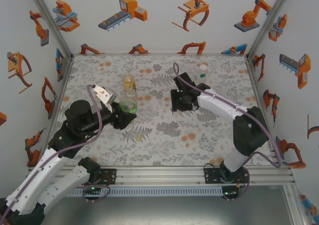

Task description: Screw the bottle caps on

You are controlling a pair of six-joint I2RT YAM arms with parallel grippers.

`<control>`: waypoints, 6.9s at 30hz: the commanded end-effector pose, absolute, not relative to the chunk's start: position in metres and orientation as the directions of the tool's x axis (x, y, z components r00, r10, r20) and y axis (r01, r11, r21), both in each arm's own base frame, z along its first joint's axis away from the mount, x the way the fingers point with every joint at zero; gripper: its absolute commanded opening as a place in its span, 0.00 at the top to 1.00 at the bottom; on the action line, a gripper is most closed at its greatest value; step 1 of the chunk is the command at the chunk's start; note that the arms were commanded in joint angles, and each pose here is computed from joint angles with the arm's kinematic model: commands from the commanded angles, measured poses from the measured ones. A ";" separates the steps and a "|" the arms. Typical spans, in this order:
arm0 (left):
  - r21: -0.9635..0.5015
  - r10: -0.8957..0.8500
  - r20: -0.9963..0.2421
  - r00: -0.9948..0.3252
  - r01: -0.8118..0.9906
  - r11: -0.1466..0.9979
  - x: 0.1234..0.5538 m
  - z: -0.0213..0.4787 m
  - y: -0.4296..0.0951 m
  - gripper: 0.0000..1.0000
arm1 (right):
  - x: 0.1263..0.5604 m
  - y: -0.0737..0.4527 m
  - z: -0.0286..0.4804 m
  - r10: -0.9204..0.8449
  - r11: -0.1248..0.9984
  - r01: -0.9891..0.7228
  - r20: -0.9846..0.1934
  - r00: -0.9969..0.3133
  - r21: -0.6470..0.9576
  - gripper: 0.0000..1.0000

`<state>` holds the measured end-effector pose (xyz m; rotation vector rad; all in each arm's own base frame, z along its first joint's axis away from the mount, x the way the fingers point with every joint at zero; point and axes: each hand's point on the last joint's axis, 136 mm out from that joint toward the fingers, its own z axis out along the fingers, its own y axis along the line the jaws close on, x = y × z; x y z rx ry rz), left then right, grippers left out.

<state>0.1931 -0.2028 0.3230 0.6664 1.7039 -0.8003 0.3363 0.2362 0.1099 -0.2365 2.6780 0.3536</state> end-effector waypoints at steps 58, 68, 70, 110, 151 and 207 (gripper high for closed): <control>-0.207 0.059 -0.950 -0.307 0.760 0.616 0.196 0.298 -0.206 0.97 | 0.346 0.235 0.046 -0.032 0.977 -0.112 -0.395 -0.918 0.182 0.58; -0.211 0.049 -0.951 -0.305 0.758 0.618 0.195 0.299 -0.205 0.96 | 0.350 0.232 0.066 -0.026 0.979 -0.111 -0.435 -0.900 0.171 0.58; -0.211 0.049 -0.951 -0.305 0.758 0.617 0.195 0.299 -0.205 0.96 | 0.350 0.230 0.068 -0.023 0.980 -0.108 -0.440 -0.898 0.168 0.58; -0.221 0.053 -0.944 -0.325 0.747 0.627 0.199 0.292 -0.206 0.92 | 0.335 0.224 0.025 0.002 0.982 -0.068 -0.373 -0.928 0.174 0.62; -0.280 -0.018 -0.941 -0.338 0.748 0.602 0.190 0.314 -0.205 0.90 | 0.264 0.258 0.018 0.245 0.788 0.103 -0.156 -0.957 0.607 0.68; -0.313 -0.048 -0.930 -0.364 0.718 0.622 0.188 0.312 -0.201 0.90 | 0.280 0.164 0.011 0.353 0.850 0.216 -0.217 -0.910 0.480 0.60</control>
